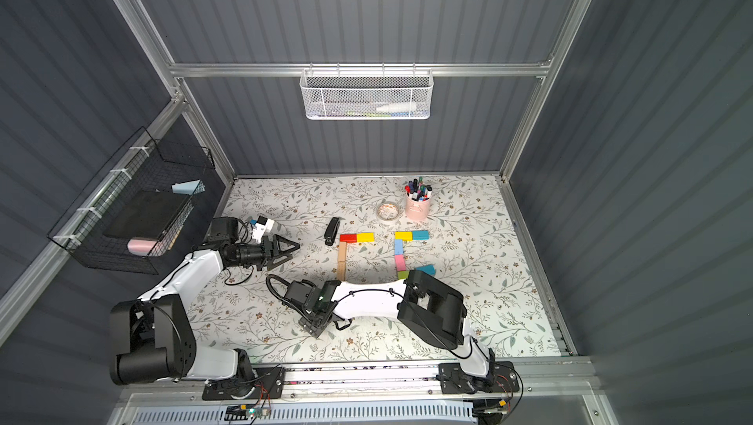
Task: Assemble the letter c with building blocks
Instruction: Pick up the building block from the center of the board.
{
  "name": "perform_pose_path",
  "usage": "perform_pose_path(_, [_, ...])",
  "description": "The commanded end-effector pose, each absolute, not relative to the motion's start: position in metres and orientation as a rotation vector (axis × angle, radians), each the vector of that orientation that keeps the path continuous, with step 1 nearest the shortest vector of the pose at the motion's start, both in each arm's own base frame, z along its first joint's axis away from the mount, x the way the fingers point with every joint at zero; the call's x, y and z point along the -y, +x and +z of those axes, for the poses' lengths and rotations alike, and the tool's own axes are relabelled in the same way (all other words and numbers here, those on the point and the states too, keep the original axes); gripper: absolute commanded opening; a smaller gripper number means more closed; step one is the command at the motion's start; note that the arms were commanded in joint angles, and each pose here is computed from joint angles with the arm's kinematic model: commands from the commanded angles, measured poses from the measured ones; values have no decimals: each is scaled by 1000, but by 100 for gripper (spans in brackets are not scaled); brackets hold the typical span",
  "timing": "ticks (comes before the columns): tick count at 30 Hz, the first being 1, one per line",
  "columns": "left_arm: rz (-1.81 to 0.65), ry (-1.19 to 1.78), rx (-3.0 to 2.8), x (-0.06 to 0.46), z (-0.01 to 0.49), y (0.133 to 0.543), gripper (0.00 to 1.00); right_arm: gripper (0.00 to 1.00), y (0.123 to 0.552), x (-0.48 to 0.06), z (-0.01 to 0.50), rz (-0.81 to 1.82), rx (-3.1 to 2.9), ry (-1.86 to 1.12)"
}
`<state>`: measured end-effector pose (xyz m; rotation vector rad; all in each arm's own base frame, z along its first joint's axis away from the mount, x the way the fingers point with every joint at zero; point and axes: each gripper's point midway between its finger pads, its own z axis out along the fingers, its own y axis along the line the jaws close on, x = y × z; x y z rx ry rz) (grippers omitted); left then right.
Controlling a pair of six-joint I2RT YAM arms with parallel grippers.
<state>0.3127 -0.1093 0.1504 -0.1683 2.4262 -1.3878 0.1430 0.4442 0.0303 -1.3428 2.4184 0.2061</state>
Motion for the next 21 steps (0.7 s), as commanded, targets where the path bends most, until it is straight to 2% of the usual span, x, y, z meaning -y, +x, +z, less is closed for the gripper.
perform_pose_path(1, [-1413,-125,-2412,113,152,307,70,76,142,-439,11,155,-2442,-1393])
perform_pose_path(7, [-1409,-125,-2412,113,151,307,70,71,142,-437,7,128,-2454,-1400])
perform_pose_path(14, [-1413,-132,-2419,113,149,306,70,60,143,-437,8,144,-2456,-1394])
perform_pose_path(21, [-1392,-147,-2436,111,145,307,70,49,151,-443,31,305,-2459,-1279])
